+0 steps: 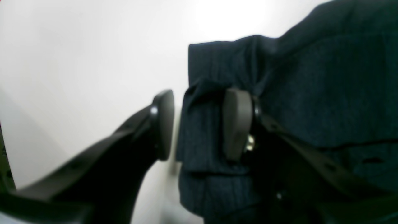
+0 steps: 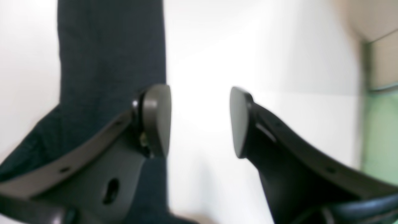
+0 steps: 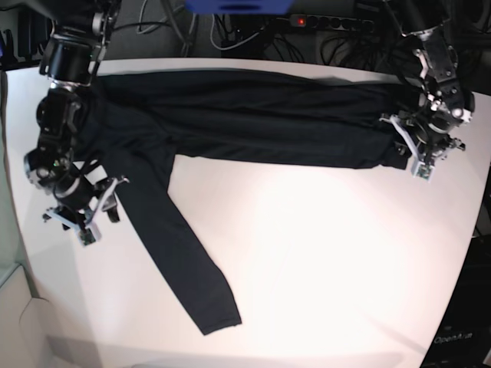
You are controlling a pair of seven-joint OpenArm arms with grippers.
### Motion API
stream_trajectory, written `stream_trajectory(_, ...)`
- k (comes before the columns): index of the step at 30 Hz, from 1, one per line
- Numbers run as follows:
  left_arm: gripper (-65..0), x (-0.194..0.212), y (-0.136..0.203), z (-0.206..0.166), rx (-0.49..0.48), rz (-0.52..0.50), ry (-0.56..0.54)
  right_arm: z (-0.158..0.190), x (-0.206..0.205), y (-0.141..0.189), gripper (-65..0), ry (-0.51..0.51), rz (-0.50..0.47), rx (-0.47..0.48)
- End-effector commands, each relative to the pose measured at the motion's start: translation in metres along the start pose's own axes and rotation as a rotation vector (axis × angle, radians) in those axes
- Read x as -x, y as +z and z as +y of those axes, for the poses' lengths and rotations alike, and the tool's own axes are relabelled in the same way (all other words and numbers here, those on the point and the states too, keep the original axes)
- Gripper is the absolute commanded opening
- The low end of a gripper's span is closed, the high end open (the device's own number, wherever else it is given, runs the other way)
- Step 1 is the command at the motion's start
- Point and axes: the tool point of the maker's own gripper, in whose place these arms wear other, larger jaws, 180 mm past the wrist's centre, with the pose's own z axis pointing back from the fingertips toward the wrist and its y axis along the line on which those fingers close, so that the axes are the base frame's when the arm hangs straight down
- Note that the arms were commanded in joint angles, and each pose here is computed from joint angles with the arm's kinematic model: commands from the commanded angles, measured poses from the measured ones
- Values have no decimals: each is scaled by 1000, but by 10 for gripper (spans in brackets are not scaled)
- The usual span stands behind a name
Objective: Fold the T-shirt properly
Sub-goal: 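Open both grippers and move the right gripper to the sleeve base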
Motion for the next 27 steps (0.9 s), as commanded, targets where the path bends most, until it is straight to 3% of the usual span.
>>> stream_trajectory(1, -393, -9, 3, 9, -23, -21, -11, -14, -26, -2, -340, 2, -62, 20)
stream_trajectory(6, -393, -9, 3, 7, -21, -22, -6, -14, -32, -32, -340, -73, -40, -31)
stream_trajectory(15, -393, -9, 3, 8, -24, -21, -7, 7, -49, -72, -340, -202, -82, -142)
stream_trajectory(27, -393, -3, 2, 13, -56, 17, -50, 36, -37, -90, -344, -277, -107, -221)
